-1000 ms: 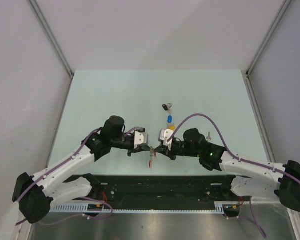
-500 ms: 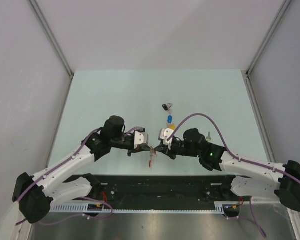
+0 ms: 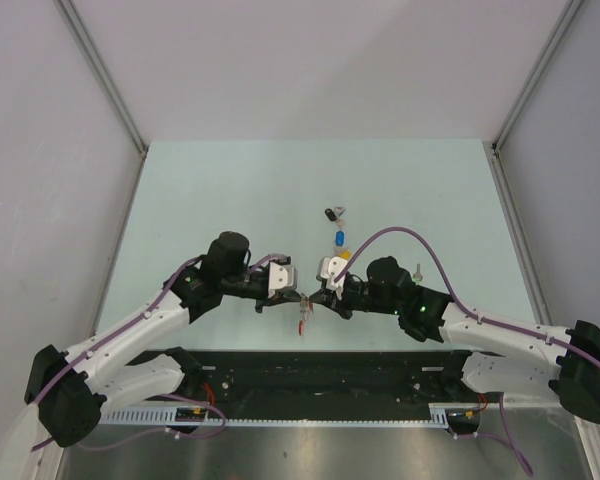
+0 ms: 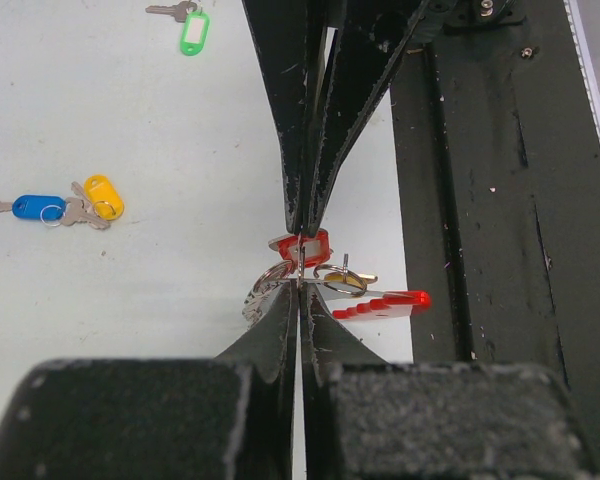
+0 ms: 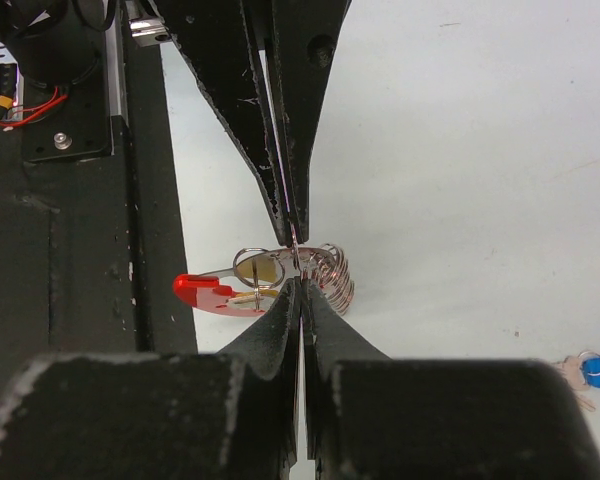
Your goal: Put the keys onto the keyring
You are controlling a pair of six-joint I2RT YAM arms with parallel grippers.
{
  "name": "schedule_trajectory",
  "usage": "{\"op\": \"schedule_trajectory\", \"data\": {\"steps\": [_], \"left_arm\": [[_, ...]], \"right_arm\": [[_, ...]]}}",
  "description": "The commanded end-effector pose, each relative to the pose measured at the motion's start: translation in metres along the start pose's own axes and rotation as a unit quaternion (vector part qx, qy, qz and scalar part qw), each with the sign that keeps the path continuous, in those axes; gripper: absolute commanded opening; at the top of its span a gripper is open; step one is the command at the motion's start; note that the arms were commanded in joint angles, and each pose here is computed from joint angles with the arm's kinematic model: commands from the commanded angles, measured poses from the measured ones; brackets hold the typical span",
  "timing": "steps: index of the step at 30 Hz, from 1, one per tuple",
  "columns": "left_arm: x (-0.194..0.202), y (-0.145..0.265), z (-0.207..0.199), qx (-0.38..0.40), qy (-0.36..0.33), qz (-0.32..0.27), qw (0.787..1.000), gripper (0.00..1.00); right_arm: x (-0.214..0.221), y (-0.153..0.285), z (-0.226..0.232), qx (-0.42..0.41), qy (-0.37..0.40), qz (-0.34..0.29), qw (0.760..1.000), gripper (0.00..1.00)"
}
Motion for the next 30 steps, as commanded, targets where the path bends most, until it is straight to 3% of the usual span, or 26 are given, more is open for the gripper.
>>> {"op": "schedule_trajectory", "data": {"steps": [1, 30], "left_arm": [[-0.0090, -0.0008, 0.0043, -0.005, -0.021, -0.019, 1.000, 0.00], [-0.0091, 0.0006, 0.0062, -0.017, -0.023, -0.015, 0.999, 0.00]], "right_arm": [[-0.0269, -0.0010, 0.0034, -0.011, 0.011, -0.045, 0.999, 0.00], [-0.0241, -0.0028, 0.0000, 0.003, 0.004, -0.038, 0.999, 0.00]]}}
Point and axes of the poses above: each gripper's point midway between its finger pads, its own y axis back along the fingers, its own z axis along the line the jaws close on, x = y × z, the point moved 7 cm from there along y, back along the fingers, and after that the axes turned 10 degrees about -y, right-handed, at the moved point
